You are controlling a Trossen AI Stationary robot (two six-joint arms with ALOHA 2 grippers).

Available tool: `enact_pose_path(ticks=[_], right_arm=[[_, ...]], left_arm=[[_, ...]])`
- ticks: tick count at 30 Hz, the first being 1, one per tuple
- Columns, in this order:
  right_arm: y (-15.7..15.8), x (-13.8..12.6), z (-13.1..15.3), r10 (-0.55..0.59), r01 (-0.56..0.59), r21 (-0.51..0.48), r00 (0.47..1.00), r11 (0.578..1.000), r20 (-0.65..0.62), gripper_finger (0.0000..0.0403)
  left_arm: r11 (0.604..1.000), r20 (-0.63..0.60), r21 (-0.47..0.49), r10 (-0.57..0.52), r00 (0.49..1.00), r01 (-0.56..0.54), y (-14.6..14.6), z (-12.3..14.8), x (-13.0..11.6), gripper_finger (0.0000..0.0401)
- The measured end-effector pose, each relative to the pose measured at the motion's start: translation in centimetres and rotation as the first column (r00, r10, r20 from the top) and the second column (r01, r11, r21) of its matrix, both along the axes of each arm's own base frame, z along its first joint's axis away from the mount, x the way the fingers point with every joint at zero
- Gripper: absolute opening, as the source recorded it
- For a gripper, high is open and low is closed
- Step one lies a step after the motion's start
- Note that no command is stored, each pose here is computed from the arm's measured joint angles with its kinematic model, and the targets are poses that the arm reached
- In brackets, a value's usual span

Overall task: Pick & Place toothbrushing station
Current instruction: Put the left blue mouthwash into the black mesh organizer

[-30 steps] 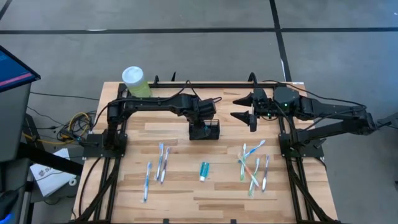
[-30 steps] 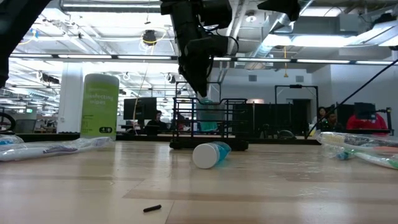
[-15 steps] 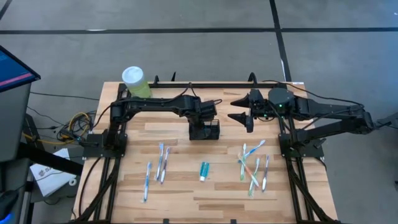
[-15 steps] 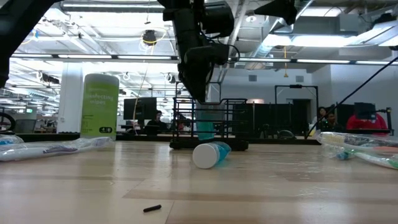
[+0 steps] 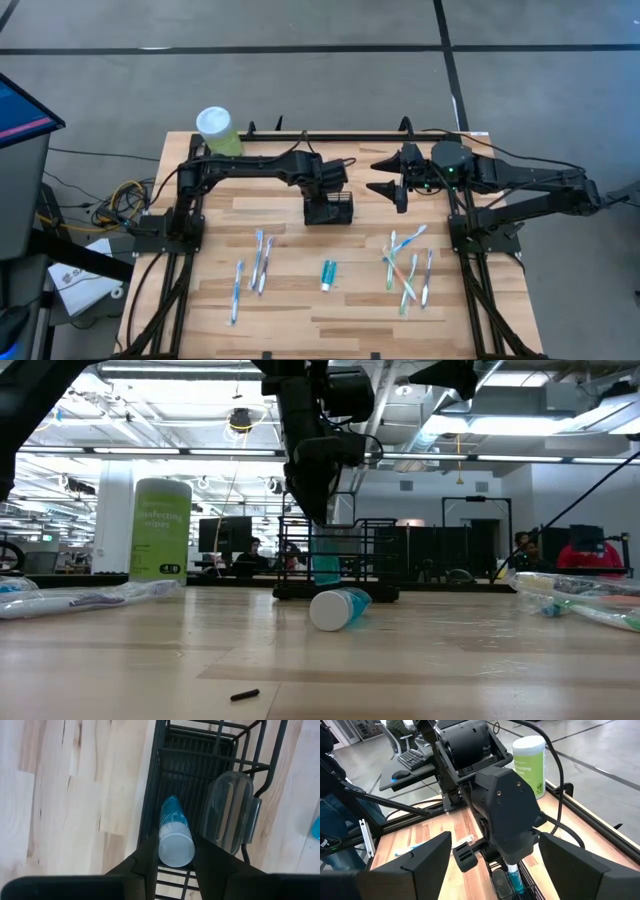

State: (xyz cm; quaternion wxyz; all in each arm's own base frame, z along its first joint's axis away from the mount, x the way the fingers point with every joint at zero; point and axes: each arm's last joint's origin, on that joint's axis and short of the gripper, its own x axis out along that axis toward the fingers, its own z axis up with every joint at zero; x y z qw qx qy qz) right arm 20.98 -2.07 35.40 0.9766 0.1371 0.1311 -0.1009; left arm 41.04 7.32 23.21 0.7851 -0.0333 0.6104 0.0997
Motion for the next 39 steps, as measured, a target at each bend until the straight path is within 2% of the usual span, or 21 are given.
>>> enact_pose_path(ticks=[6,25,39], right_arm=[[0.0,0.0,0.0,0.0,0.0,0.0,1.0,1.0,0.0,0.0292],[0.0,-0.01,0.01,0.002,-0.002,0.001,1.0,1.0,0.0,0.0292],[0.0,-0.02,0.01,0.002,-0.002,0.001,1.0,1.0,0.001,0.0292]], left_arm=[[1.0,-0.096,-0.001,-0.011,0.995,0.011,-0.04,0.06,-1.0,0.0092],[1.0,-0.012,-0.001,0.024,1.0,-0.024,0.22,0.05,-0.22,0.0092],[0.998,-0.012,0.025,-0.051,0.999,0.051,0.19,0.06,-0.09,0.0092]])
